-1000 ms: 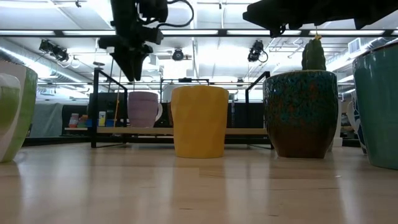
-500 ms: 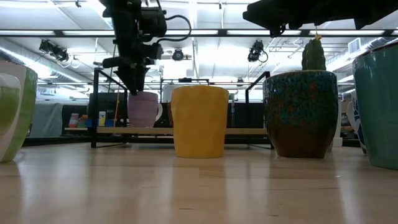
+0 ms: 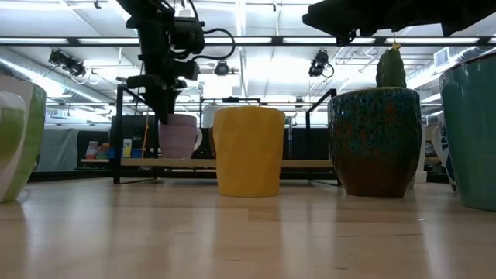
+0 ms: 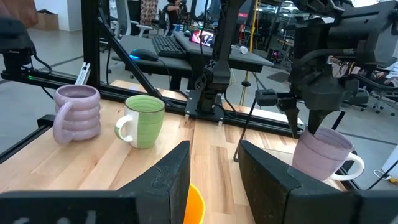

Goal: Place coffee mugs
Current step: Put the top purple mug on the shelf

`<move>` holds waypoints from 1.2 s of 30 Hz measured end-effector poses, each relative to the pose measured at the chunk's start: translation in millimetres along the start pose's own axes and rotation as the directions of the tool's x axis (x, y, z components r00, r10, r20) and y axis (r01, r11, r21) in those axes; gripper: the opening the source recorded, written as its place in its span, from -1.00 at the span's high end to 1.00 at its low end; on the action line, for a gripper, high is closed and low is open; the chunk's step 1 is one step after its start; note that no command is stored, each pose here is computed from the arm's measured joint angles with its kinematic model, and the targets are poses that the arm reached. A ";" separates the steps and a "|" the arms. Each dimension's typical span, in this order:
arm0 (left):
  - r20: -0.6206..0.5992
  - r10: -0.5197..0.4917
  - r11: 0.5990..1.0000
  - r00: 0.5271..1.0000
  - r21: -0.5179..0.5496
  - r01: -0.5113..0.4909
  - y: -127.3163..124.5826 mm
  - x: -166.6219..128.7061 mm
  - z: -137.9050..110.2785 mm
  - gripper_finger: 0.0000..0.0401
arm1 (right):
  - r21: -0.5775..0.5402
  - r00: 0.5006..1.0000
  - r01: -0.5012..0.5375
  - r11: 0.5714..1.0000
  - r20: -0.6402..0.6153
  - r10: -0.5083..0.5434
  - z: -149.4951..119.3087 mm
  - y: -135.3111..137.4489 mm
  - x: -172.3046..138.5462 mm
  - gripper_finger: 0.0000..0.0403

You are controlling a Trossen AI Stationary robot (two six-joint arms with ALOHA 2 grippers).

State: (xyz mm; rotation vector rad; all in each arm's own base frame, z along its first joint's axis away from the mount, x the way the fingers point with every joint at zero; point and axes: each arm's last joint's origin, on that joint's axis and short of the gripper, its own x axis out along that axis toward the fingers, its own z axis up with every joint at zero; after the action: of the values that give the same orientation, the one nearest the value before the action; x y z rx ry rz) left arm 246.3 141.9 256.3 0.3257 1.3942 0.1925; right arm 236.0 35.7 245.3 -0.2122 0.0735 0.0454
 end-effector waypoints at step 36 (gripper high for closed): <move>0.025 -0.011 0.987 1.000 -0.158 0.015 0.4 0.0 1.4 0.48 | -0.004 1.000 0.000 1.000 0.000 0.000 0.0 0.0 0.0 0.30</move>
State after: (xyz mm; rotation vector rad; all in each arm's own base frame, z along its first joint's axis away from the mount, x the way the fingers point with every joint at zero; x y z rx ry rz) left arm 247.7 142.1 256.6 0.1866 1.3478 0.2863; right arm 236.0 35.7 245.3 -0.2164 0.0734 0.0456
